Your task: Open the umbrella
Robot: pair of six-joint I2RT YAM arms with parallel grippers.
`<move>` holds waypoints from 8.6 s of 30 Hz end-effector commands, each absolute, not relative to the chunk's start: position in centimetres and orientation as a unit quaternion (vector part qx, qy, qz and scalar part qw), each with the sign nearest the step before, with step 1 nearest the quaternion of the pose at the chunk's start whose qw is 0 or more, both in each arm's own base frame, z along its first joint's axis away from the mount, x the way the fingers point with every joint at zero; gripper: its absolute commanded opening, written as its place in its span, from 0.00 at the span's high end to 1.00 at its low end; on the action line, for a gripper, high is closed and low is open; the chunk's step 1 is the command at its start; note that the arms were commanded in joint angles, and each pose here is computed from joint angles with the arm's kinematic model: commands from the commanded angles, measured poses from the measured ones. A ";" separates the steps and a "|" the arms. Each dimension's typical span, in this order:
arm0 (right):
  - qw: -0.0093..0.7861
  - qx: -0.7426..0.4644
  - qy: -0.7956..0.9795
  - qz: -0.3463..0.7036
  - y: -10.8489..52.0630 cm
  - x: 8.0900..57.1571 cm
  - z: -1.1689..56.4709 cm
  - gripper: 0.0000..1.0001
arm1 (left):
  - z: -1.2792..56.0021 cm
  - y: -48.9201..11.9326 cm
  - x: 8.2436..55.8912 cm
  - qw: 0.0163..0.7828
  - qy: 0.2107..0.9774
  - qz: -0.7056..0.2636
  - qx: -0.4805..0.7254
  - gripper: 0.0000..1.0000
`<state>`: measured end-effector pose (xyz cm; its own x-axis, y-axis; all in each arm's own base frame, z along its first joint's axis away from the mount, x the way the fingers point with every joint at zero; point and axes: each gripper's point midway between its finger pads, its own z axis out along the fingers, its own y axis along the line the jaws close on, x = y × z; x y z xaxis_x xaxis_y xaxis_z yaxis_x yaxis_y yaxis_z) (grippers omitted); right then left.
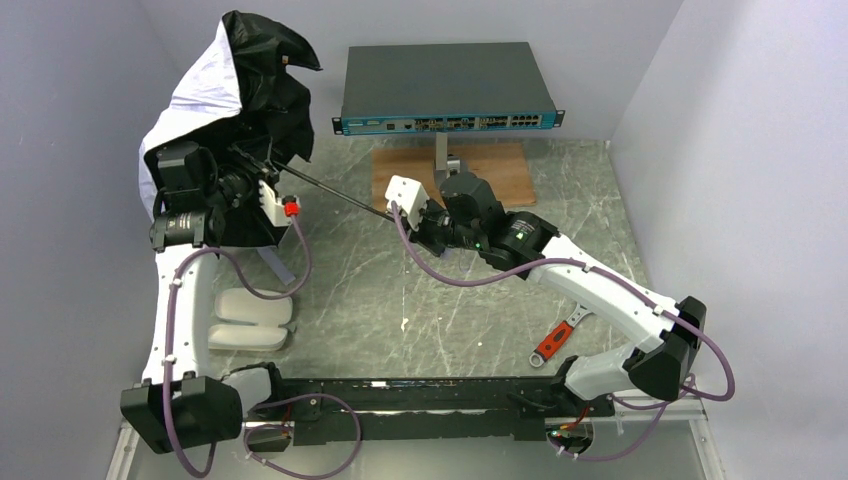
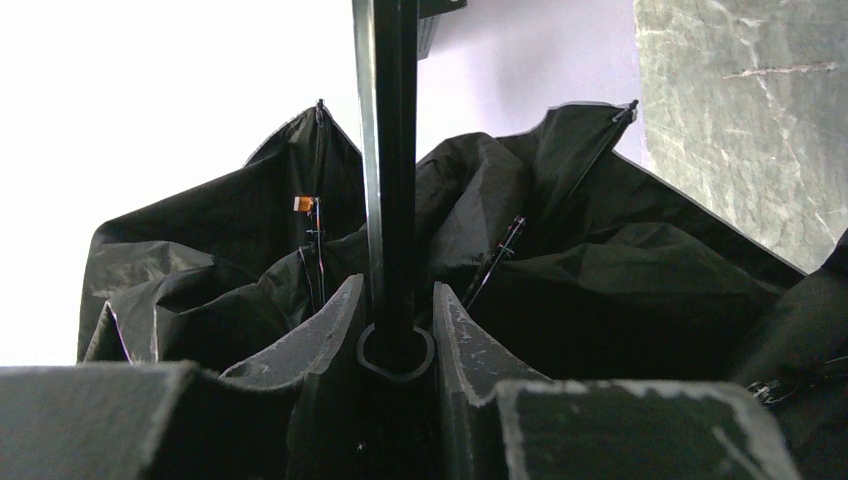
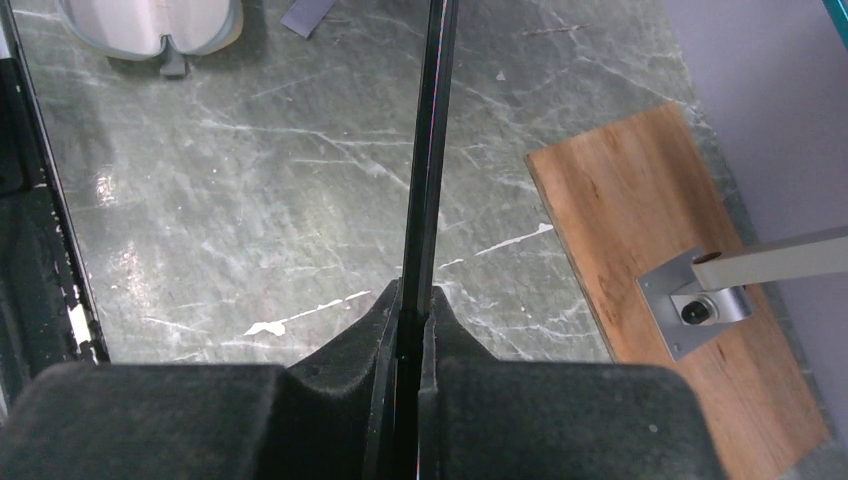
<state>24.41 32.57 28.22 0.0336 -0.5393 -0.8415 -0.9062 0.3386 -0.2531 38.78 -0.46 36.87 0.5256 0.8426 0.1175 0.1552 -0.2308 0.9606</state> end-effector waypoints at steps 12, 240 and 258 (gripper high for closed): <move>0.317 -0.620 0.663 0.275 30.4 17.2 27.8 0.84 | 46.4 1.4 31.8 0.501 0.262 0.504 0.653 1.00; 0.412 -0.351 0.515 0.665 48.4 23.9 43.9 1.00 | 41.4 0.4 31.1 0.690 0.672 0.014 0.267 0.14; 0.366 -0.336 0.478 0.724 49.3 22.2 44.4 1.00 | 46.9 -1.4 30.7 0.744 0.631 -0.219 0.000 0.28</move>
<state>24.07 50.08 37.44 -0.6507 0.0565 -0.7573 -0.7571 -0.1252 0.6412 31.35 0.23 42.56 0.0255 -0.1735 -0.9845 0.2363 0.9580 -0.1627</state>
